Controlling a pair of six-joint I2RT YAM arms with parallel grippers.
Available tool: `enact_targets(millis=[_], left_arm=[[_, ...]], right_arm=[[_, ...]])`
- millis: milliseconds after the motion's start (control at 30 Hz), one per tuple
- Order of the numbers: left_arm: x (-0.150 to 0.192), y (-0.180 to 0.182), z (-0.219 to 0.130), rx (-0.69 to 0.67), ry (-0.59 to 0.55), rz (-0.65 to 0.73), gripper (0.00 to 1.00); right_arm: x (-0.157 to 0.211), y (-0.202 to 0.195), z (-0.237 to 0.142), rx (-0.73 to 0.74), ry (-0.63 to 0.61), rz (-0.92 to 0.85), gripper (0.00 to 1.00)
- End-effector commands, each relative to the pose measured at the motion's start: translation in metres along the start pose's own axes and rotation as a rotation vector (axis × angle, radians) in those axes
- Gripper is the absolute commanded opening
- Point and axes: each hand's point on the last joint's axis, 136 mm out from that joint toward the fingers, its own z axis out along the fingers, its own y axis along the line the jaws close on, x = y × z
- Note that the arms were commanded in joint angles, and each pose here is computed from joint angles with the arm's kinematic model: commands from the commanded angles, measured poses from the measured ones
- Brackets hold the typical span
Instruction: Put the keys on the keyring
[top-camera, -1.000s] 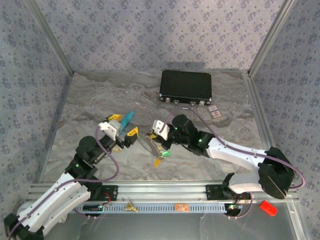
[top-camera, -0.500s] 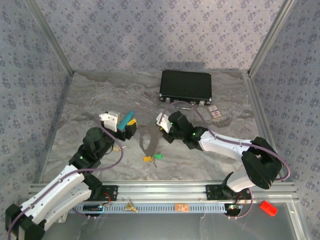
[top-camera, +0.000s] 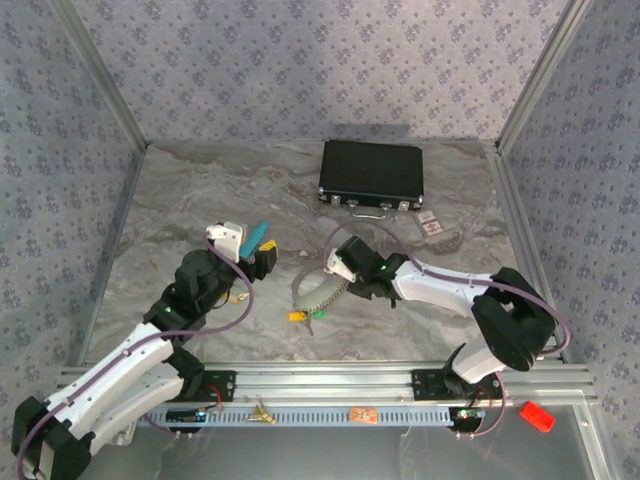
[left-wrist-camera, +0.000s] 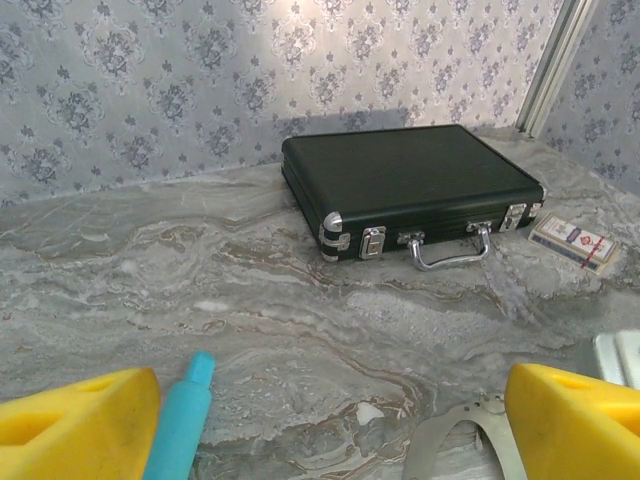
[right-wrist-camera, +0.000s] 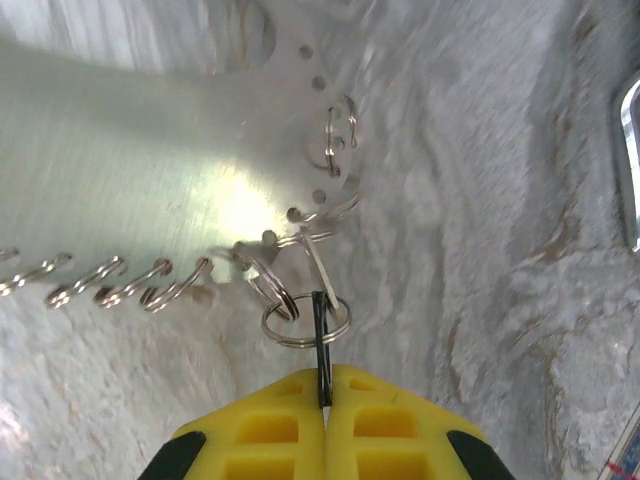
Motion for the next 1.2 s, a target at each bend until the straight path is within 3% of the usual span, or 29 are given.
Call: enact_targets(millis=[0,100,267,333,467,600,667,733,867,1167], left_arm=[[-0.018,-0.001,-0.001,0.005,-0.036,-0.016,0.89],[-0.018,0.000,-0.001,0.002,-0.036,-0.017,0.89],[-0.016,0.003,-0.001,-0.008,-0.030,-0.013,0.89],[-0.014,0.003,-0.001,-0.011,-0.026,-0.012,0.89],[-0.010,0.006,0.001,-0.021,-0.016,-0.010,0.89],[-0.006,0.009,0.002,-0.036,-0.004,-0.020,0.89],[-0.004,0.011,0.003,-0.049,0.001,-0.036,0.89],[-0.001,0.014,0.004,-0.066,0.007,-0.053,0.89],[0.007,0.023,0.007,-0.115,0.027,-0.094,0.89],[0.030,0.043,0.008,-0.187,0.086,-0.239,0.89]], right_arm=[[0.028,0.000,0.003,0.040,0.144,-0.113,0.00],[0.034,-0.001,0.005,0.052,0.176,-0.136,0.05],[0.041,-0.011,0.002,0.088,0.210,-0.149,0.29],[0.038,-0.015,-0.004,0.094,0.190,-0.124,0.33],[0.003,-0.016,-0.032,0.015,-0.017,0.076,0.35],[-0.054,0.006,-0.076,-0.237,-0.355,0.417,0.36],[-0.068,0.017,-0.087,-0.334,-0.426,0.615,0.37],[-0.072,0.023,-0.089,-0.394,-0.401,0.817,0.37],[-0.062,0.041,-0.080,-0.477,-0.192,1.061,0.32],[-0.085,0.102,-0.068,-0.655,-0.058,1.074,0.27]])
